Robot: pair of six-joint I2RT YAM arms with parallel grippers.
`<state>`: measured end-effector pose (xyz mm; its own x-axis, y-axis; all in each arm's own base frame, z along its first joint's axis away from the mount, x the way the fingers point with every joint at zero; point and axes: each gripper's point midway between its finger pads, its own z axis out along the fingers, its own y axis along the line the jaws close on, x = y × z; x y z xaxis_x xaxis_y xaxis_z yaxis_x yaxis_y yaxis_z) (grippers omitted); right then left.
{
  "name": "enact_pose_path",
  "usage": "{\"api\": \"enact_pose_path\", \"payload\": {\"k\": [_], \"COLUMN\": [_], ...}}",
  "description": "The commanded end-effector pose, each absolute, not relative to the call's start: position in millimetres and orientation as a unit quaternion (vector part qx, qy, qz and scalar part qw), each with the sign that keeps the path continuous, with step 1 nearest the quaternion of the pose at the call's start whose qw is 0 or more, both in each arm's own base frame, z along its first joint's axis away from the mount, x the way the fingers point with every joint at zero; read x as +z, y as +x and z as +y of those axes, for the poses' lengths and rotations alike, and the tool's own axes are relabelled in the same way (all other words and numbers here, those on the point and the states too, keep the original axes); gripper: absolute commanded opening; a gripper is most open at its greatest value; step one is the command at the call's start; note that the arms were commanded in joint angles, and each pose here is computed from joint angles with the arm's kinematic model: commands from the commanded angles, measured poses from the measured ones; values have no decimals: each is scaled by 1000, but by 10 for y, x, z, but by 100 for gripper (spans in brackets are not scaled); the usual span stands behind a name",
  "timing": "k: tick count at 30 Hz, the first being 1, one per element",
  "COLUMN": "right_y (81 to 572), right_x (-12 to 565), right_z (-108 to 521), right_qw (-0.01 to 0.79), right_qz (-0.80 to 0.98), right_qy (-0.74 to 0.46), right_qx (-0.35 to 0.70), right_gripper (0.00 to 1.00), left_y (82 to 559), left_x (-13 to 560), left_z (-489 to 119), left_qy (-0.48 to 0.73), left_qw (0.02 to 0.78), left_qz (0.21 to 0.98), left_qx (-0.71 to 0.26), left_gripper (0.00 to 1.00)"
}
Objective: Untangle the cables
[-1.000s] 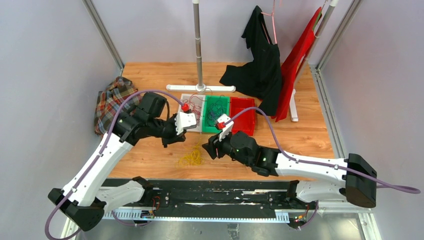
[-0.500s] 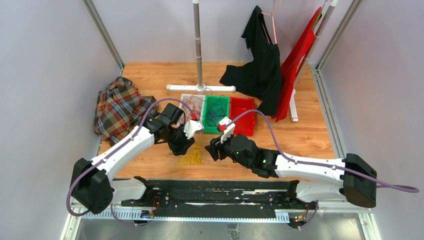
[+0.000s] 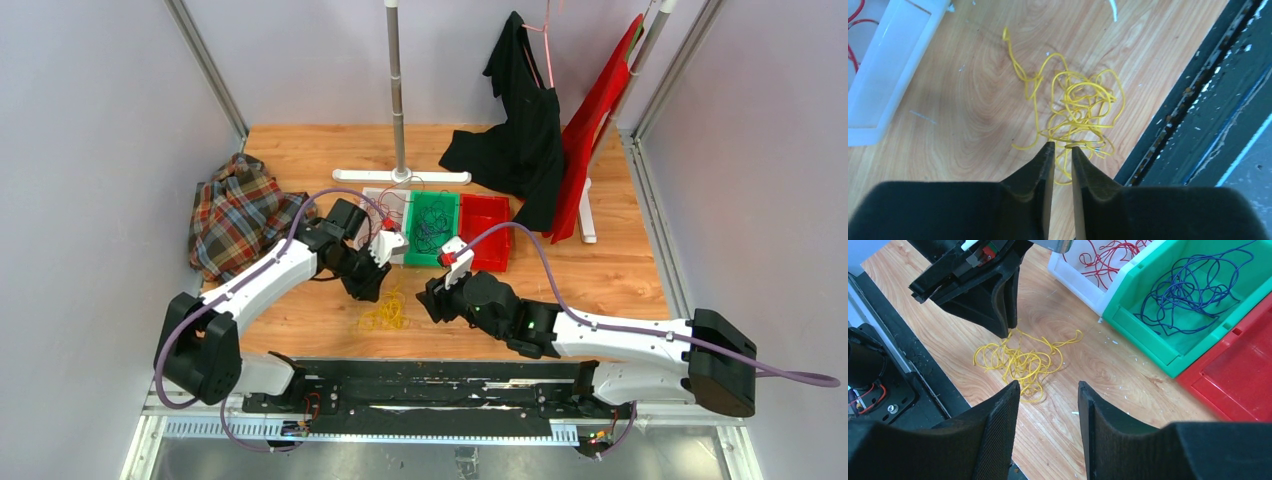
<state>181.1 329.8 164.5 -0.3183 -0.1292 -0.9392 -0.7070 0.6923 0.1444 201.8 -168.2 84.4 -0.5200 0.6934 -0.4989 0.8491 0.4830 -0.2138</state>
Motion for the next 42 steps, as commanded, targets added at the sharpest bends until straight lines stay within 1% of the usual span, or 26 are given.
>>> {"api": "enact_pose_path", "payload": {"k": [1, 4, 11, 16, 23, 24, 25, 28, 31, 34, 42], "right_y": [1880, 1877, 1871, 1869, 1864, 1861, 1853, 1841, 1816, 1814, 1804], "right_x": [1678, 1681, 1684, 1698, 1699, 1704, 1716, 1803, 1922, 2080, 2380], "right_z": [3244, 3245, 3254, 3276, 3281, 3286, 3298, 3375, 3512, 3677, 3928], "right_qw": [526, 526, 524, 524, 522, 522, 522, 524, 522, 522, 527], "right_qz": [762, 762, 761, 760, 760, 760, 758, 750, 740, 730, 700], "right_qy": [-259, -257, -261, -263, -265, -265, -266, -267, -264, -256, -231], "right_qx": [275, 277, 278, 280, 281, 282, 286, 303, 332, 361, 422], "right_gripper": [45, 43, 37, 33, 27, 28, 30, 42, 49, 52, 53], "left_y": [2024, 2024, 2009, 1922, 1867, 1859, 1849, 1812, 1746, 1646, 1513], "left_x": [1000, 1031, 1193, 1320, 1303, 1330, 1374, 1574, 1818, 1983, 2259], "left_z": [-1875, -1911, -1921, -1935, -1883, -1881, -1884, -1881, -1869, -1831, -1796], "left_qy": [466, 467, 484, 500, 514, 516, 518, 528, 537, 545, 552], "left_qw": [186, 187, 205, 217, 205, 205, 206, 218, 238, 248, 266], "left_qz": [821, 817, 801, 782, 779, 777, 775, 764, 751, 741, 728], "left_qx": [-274, -283, -287, -301, -295, -296, -298, -300, -303, -304, -309], "left_gripper": [19, 11, 3, 1, 1, 1, 1, 1, 1, 1, 1]}}
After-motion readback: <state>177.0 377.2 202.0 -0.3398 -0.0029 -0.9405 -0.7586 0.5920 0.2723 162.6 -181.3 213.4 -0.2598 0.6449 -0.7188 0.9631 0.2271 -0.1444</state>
